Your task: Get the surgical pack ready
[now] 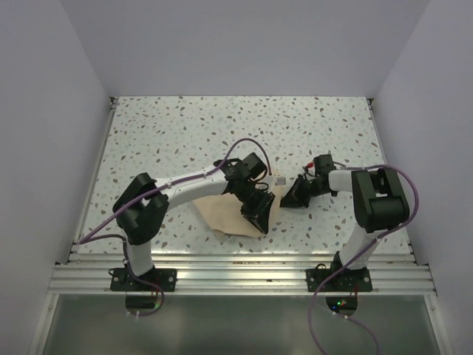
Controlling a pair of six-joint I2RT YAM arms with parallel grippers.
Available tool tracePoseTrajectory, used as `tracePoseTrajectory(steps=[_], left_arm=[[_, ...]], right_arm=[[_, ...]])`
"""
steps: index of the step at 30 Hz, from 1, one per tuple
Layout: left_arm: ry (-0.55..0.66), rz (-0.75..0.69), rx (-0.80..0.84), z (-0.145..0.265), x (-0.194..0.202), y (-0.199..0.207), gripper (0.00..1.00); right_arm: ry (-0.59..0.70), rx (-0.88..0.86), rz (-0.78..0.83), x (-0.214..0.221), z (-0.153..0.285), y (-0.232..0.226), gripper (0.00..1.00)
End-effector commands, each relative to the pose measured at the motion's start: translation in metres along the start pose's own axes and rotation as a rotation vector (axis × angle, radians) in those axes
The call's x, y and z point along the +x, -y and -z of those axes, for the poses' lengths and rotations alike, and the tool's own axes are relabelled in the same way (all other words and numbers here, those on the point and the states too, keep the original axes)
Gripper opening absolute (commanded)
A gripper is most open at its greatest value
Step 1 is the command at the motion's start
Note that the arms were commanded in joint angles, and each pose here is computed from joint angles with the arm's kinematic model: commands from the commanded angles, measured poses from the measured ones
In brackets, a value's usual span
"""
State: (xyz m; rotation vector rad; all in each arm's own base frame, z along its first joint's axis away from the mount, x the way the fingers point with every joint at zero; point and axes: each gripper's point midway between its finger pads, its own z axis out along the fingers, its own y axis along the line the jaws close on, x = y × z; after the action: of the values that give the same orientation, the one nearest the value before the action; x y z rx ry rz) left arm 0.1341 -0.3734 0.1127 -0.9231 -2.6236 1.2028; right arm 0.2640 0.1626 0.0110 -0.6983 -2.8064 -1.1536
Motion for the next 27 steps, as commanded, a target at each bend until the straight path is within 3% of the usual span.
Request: tracePoseTrajectory(steps=[1, 2, 8, 12, 19, 25, 27], left_arm=[[-0.004, -0.056, 0.01, 0.0, -0.006, 0.013, 0.26], [0.023, -0.069, -0.017, 0.004, -0.011, 0.012, 0.34], [0.307, -0.095, -0.236, 0.068, -0.04, 0.002, 0.56], [0.437, -0.103, -0.346, 0.095, -0.041, -0.01, 0.63], [0.42, -0.12, -0.593, 0.084, -0.028, -0.05, 0.67], [0.346, -0.204, -0.822, 0.065, -0.015, -0.068, 0.7], [0.327, -0.232, -0.88, 0.06, -0.012, -0.072, 0.75]], right_arm=[[0.011, -0.051, -0.017, -0.009, -0.009, -0.01, 0.0], [0.012, -0.055, -0.013, -0.013, -0.01, -0.014, 0.0], [0.017, 0.037, 0.062, -0.027, -0.002, -0.012, 0.0], [0.017, 0.088, 0.059, -0.028, 0.012, 0.0, 0.0], [0.055, 0.092, 0.052, -0.027, 0.041, 0.005, 0.06], [0.094, 0.096, 0.065, -0.023, 0.066, 0.0, 0.27], [0.097, 0.09, 0.07, -0.021, 0.067, -0.001, 0.31]])
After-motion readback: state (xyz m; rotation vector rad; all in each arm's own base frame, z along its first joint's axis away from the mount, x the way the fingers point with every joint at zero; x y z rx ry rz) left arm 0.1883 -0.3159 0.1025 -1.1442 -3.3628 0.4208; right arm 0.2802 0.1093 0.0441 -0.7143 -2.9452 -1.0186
